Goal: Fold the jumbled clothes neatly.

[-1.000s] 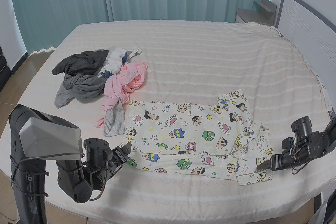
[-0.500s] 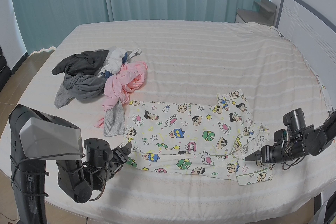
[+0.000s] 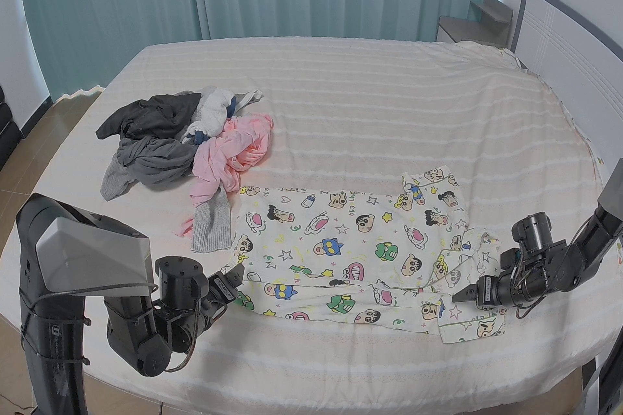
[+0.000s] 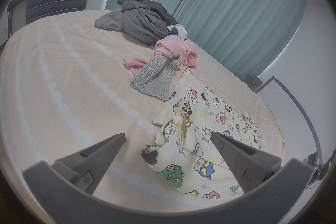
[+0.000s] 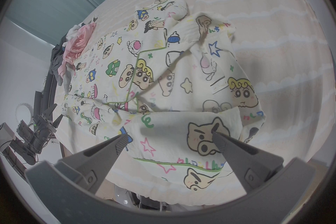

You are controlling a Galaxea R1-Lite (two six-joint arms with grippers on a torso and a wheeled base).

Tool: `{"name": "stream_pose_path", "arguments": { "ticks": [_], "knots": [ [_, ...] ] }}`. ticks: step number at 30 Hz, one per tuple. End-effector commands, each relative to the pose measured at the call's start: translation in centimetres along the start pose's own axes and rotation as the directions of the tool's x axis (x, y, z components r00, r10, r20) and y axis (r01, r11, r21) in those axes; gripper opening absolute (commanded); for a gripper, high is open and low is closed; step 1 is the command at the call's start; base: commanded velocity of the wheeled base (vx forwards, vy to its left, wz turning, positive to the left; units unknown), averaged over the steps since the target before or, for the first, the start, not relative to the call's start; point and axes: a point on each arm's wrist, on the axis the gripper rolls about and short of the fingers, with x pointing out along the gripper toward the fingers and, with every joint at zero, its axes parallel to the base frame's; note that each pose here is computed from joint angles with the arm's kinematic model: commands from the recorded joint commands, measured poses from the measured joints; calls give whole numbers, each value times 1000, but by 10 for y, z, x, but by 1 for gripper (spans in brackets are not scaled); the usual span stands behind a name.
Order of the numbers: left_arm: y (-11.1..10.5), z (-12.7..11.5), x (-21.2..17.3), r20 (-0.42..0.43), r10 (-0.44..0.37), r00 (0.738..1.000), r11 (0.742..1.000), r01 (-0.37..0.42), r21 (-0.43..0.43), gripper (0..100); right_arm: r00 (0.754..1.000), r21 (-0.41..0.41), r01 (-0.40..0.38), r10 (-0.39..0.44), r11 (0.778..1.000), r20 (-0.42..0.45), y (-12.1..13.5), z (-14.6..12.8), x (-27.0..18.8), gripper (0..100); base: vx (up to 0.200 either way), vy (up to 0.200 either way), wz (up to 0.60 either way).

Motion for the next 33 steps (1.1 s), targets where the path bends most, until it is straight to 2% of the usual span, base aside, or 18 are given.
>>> {"name": "stream_pose_path", "arguments": {
  "ticks": [1,7,13,18,22,25,27,28,29,30,33],
  "knots": [
    [0,0,0,-1,1,1000,1000,-1,0,100,1000,12,11,-11,1000,-15,-5,-2,4,100,0,0,0],
    [0,0,0,-1,1,1000,1000,-1,0,100,1000,22,17,-17,1000,-8,-8,-1,2,100,0,0,0],
    [0,0,0,-1,1,1000,1000,-1,0,100,998,52,61,-62,997,20,-18,4,-1,100,0,0,0],
    [-2,3,-1,13,-13,1000,1000,13,-5,100,992,66,59,-66,996,112,-19,12,-22,100,0,0,0],
    [-11,17,-13,59,-69,996,997,66,38,100,980,57,40,-50,998,192,-15,9,-50,100,0,0,0],
    [-22,31,-27,51,-158,986,985,154,79,100,958,49,10,-24,999,286,-10,-2,-78,100,0,0,0],
    [-25,33,-31,-11,-193,981,972,192,137,100,937,27,-12,2,1000,350,-6,-12,-97,100,0,0,0],
    [-25,33,-31,-11,-193,981,972,192,137,100,937,27,-12,2,1000,350,-6,-12,-97,100,0,0,0],
    [-26,32,-30,-68,-171,983,959,182,218,100,912,2,-33,29,999,408,-3,-21,-113,100,0,0,0],
    [-28,32,-28,-87,-156,984,950,174,259,100,898,-10,-41,42,999,437,-1,-26,-122,100,0,0,0],
    [-44,34,-22,-122,-153,981,935,184,303,100,858,-27,-60,65,998,509,1,-31,-141,100,0,0,0]
  ]
}}
